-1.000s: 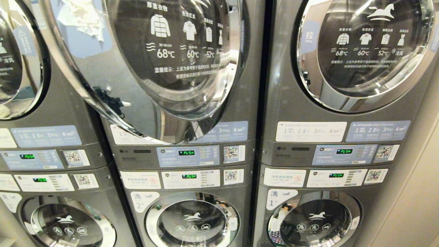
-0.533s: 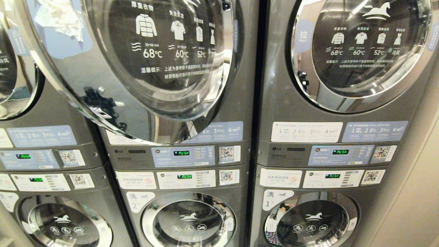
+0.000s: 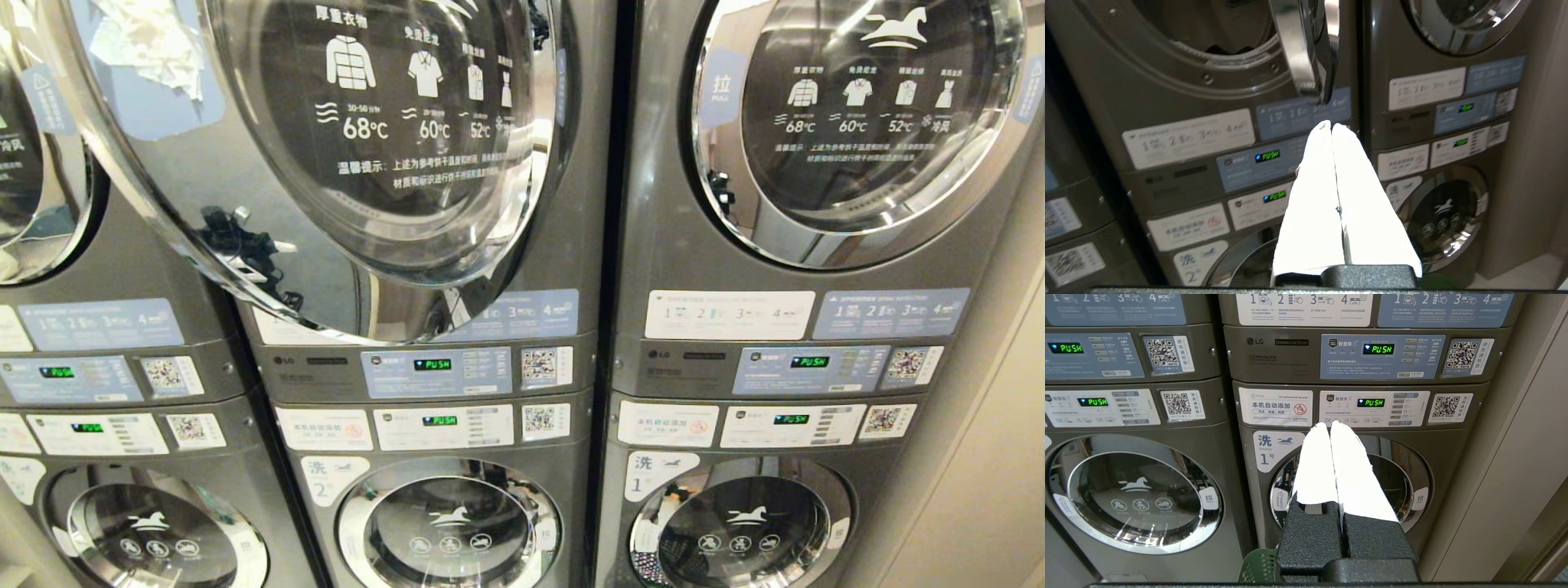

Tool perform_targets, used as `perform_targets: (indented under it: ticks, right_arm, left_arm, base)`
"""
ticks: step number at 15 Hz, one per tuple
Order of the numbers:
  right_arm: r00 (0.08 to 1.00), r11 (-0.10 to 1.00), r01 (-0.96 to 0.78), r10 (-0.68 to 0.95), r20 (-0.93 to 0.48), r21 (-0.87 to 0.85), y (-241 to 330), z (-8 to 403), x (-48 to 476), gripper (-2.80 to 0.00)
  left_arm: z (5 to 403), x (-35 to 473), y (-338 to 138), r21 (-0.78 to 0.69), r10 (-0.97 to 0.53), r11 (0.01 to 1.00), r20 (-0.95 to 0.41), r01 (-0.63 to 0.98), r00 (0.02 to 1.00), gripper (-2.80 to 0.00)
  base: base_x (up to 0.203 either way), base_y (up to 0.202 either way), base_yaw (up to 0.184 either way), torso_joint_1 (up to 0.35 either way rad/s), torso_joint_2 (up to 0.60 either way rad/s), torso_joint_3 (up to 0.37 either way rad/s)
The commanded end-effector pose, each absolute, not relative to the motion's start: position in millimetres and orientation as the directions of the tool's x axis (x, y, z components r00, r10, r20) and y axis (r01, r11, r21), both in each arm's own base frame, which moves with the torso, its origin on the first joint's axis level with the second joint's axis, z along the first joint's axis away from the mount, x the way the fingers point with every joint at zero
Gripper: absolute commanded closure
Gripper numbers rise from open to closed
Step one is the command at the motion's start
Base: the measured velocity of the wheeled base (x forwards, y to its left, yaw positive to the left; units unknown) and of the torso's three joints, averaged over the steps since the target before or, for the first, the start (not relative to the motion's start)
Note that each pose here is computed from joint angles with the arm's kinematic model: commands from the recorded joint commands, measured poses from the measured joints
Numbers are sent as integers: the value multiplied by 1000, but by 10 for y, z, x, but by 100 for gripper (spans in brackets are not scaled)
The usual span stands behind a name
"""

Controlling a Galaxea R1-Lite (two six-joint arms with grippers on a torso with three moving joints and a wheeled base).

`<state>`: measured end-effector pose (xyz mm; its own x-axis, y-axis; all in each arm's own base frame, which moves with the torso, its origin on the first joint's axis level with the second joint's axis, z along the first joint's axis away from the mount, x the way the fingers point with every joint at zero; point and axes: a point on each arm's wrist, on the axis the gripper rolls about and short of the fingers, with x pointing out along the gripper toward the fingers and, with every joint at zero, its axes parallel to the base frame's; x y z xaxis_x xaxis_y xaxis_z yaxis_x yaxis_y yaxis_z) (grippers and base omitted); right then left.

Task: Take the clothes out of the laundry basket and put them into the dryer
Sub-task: Open the dryer

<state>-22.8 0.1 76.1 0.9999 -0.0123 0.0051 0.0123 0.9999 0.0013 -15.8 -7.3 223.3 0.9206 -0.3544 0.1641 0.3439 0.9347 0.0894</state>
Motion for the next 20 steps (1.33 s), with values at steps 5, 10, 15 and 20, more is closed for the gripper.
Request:
perform_targets:
  ticks: [5, 10, 15, 20]
  right_arm:
    - [1000, 1000, 12, -12, 6, 2, 1, 761, -228, 0]
    - [1000, 1000, 12, -12, 6, 2, 1, 761, -228, 0]
    - [1000, 1000, 12, -12, 6, 2, 1, 761, -228, 0]
    - [1000, 1000, 12, -12, 6, 3, 1, 761, -228, 0]
  left_arm:
    - [2972, 957, -99, -8, -375, 927, 75, 376, 924, 0]
    - [3289, 1650, -94, 23, -358, 933, 129, 358, 925, 0]
    - [3312, 1728, -146, 50, -392, 920, 142, 389, 909, 0]
    - [3351, 1620, -599, 150, -628, 778, 168, 610, 760, 0]
  base:
    - [0, 0, 0, 0, 0, 0]
    - [0, 0, 0, 0, 0, 0]
    - [0, 0, 0, 0, 0, 0]
    - [0, 0, 0, 0, 0, 0]
